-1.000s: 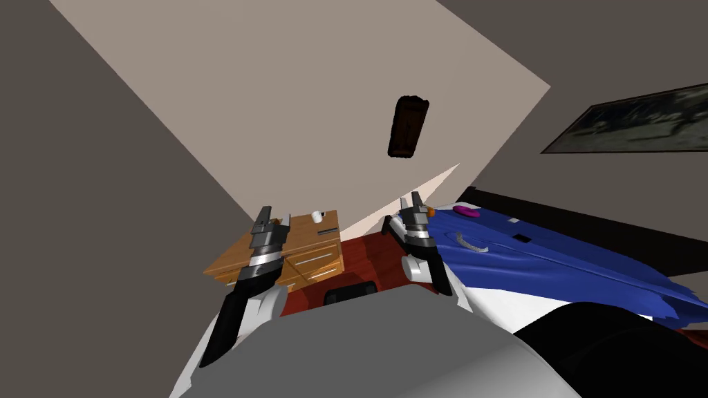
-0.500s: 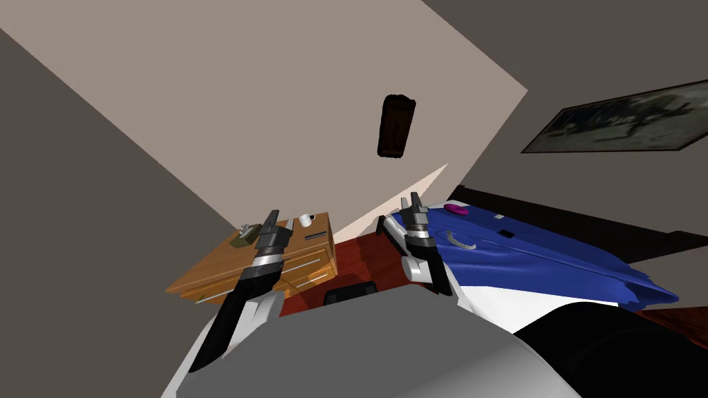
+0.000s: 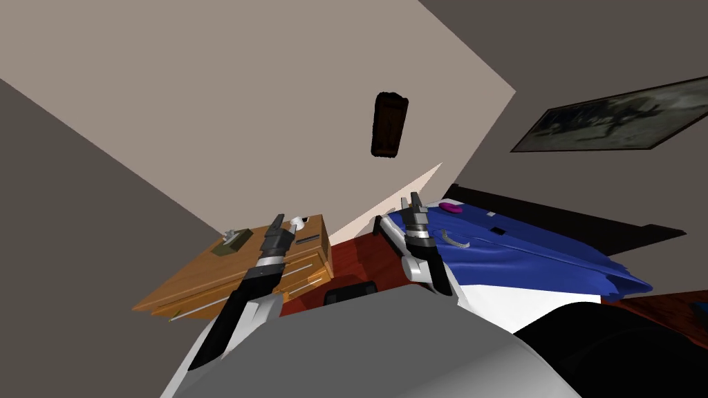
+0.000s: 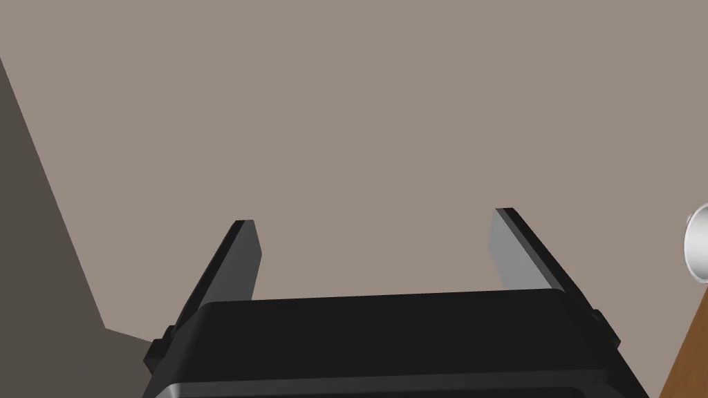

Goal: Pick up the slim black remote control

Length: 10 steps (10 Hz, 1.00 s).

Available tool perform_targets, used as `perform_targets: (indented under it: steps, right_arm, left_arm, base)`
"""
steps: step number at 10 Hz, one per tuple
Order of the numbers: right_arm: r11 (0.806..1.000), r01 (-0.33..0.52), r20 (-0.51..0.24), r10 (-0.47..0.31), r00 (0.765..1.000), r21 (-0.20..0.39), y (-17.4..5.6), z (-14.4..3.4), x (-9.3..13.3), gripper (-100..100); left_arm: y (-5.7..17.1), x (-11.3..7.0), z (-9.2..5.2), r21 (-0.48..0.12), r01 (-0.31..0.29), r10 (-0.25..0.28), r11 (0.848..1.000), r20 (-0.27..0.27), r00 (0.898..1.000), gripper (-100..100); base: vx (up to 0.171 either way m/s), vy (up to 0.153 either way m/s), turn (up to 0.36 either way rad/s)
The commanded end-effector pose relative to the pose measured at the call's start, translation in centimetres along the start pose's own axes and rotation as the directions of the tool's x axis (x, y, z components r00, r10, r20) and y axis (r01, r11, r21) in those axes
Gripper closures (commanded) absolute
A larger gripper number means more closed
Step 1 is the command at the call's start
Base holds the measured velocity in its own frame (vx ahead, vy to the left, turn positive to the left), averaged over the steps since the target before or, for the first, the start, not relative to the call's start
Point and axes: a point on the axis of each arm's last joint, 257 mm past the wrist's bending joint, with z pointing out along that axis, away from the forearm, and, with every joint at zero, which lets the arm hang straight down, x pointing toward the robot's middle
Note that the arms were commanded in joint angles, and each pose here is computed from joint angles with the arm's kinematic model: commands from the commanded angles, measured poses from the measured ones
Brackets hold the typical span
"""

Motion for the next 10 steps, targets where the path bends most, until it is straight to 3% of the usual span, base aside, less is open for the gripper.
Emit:
perform_targets:
  steps: [1, 5, 6, 7, 9, 10]
  right_arm:
    - [1.0, 0.0, 0.0, 0.0, 1.0, 0.0, 0.0, 0.0, 0.0, 0]
    - [1.0, 0.0, 0.0, 0.0, 1.0, 0.0, 0.0, 0.0, 0.0, 0]
    - [1.0, 0.0, 0.0, 0.0, 1.0, 0.0, 0.0, 0.0, 0.0, 0]
    - [1.0, 0.0, 0.0, 0.0, 1.0, 0.0, 0.0, 0.0, 0.0, 0]
    - [1.0, 0.0, 0.0, 0.0, 1.0, 0.0, 0.0, 0.0, 0.0, 0]
    - [1.0, 0.0, 0.0, 0.0, 1.0, 0.0, 0.0, 0.0, 0.0, 0]
  left_arm:
    - [0.8, -0.2, -0.1, -0.033, 0.002, -0.002, 0.999, 0.002, 1.0, -100]
    - [4.1, -0.7, -0.9, -0.156, 0.012, -0.01, 0.988, 0.013, 1.0, -100]
    - [5.6, -1.1, -1.4, -0.213, 0.017, -0.013, 0.977, 0.02, 1.0, -100]
    - [5.9, -1.1, -1.4, -0.222, 0.017, -0.013, 0.975, 0.021, 1.0, -100]
    - [7.7, -1.5, -2.1, -0.29, 0.023, -0.015, 0.957, 0.03, 0.999, -100]
    - [9.1, -2.0, -2.8, -0.338, 0.028, -0.015, 0.941, 0.039, 0.999, -100]
  base:
    - [0.045, -0.085, -0.039]
    - [0.062, -0.093, -0.059]
    - [0.05, -0.079, -0.091]
    - [0.049, -0.069, -0.032]
    - [0.076, -0.075, -0.053]
    - [0.072, -0.085, -0.08]
